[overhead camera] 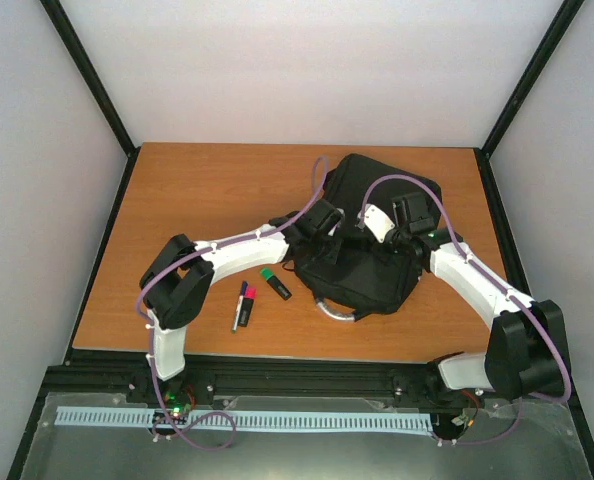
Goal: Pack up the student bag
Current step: Place the stationery in the student bag.
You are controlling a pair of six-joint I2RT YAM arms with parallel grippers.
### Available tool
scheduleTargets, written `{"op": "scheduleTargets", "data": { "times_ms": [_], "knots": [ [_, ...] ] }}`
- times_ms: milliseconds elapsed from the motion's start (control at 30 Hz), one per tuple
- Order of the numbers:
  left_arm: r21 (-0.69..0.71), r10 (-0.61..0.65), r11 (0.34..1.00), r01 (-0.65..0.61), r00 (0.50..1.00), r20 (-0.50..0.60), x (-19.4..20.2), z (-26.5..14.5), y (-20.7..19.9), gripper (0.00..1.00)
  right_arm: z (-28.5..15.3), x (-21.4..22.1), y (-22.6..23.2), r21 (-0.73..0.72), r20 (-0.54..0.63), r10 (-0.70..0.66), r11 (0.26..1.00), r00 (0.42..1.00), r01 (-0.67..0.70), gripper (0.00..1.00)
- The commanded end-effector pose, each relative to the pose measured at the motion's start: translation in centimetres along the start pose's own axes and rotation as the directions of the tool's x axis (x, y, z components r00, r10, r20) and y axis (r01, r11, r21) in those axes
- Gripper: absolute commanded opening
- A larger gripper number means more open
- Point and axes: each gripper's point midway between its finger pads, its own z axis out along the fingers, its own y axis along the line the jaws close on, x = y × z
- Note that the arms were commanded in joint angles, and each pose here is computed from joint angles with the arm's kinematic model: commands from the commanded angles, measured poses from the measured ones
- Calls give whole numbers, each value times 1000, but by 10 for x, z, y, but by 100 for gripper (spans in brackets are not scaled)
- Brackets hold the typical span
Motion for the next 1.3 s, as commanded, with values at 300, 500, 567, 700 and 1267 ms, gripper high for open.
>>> {"op": "scheduleTargets", "data": {
  "times_ms": [300,500,567,700,1267],
  "knots": [
    [-75,-72,994,76,996,52,-25,-5,17,31,-6,-11,11,-47,47,-14,999,999,16,3],
    [-66,-71,995,73,997,35,4,-36,27,40,-6,-10,11,-46,47,-16,999,999,18,3],
    [-40,-69,997,69,998,12,16,-39,27,40,-5,-10,12,-49,46,-17,999,999,19,3],
    [20,-59,998,60,998,-27,34,-36,23,27,-4,-9,12,-52,40,-19,998,999,21,3],
    [-86,45,996,-32,988,149,-49,18,15,2,-1,-6,12,-57,26,-14,998,1000,16,3]
  ]
}}
